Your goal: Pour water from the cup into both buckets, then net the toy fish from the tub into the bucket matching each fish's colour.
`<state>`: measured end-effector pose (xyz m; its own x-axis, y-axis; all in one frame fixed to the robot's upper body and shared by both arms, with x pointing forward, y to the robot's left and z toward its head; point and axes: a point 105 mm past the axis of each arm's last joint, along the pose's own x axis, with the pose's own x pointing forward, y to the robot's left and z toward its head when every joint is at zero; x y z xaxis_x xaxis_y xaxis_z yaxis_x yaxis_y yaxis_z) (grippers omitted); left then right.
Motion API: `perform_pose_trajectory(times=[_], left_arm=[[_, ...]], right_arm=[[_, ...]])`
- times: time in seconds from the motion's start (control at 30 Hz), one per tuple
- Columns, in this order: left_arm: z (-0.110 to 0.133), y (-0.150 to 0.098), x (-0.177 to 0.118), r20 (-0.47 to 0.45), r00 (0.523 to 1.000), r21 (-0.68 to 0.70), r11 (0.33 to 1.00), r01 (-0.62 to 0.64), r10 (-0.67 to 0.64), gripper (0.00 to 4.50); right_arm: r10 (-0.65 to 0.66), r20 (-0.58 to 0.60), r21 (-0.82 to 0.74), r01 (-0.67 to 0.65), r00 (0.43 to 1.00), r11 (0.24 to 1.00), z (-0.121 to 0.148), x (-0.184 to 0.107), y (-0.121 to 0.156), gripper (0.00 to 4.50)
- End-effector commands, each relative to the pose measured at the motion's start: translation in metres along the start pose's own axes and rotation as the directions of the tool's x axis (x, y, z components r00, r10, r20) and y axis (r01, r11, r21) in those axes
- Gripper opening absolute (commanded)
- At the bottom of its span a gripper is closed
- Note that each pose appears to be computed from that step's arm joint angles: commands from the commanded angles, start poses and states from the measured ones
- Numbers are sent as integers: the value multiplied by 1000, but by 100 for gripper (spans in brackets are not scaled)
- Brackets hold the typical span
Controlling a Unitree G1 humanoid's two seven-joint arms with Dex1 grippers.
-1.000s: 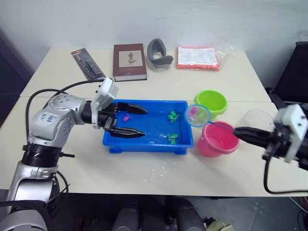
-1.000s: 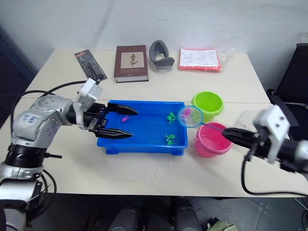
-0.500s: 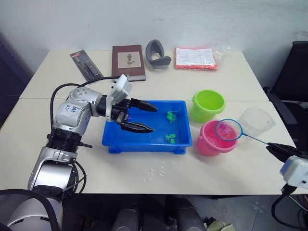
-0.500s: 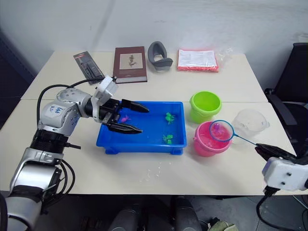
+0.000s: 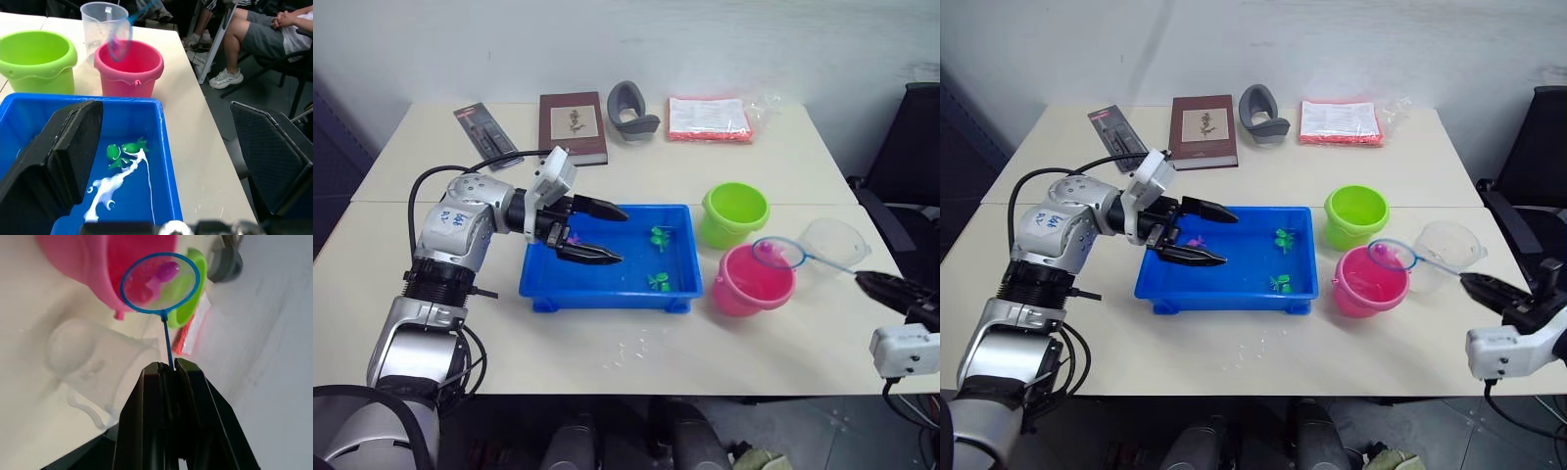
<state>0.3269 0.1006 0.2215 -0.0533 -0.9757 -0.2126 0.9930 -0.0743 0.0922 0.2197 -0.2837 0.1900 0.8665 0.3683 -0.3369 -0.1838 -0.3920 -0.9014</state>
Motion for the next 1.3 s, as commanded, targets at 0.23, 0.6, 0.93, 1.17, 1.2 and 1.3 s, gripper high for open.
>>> perform_pose_trajectory(times=[0.23, 0.6, 0.93, 1.17, 1.2, 1.3], left_arm=[[19, -2, -11, 5, 1000, 76, 997, -30, 30, 447], [20, 19, -43, 83, 966, -41, 969, -243, 246, 447], [-19, -19, -127, -47, 834, -155, 821, -549, 549, 447], [-27, -69, -144, -150, 768, -158, 752, -640, 623, 447], [-27, -72, -145, -157, 759, -156, 743, -651, 632, 447], [-26, -81, -148, -166, 733, -146, 718, -680, 660, 447]], right_arm=[[-100, -54, -14, 99, 994, 995, -20, 1, -24, 0], [-204, 283, 543, 19, 937, 839, 33, 50, -81, 0], [-136, 517, 839, -470, 845, 274, 110, 127, -83, 0], [4, 550, 833, -548, 835, 71, 112, 169, -75, 0], [17, 557, 828, -557, 830, 57, 113, 173, -74, 0], [74, 607, 793, -609, 792, 12, 121, 184, -68, 0]])
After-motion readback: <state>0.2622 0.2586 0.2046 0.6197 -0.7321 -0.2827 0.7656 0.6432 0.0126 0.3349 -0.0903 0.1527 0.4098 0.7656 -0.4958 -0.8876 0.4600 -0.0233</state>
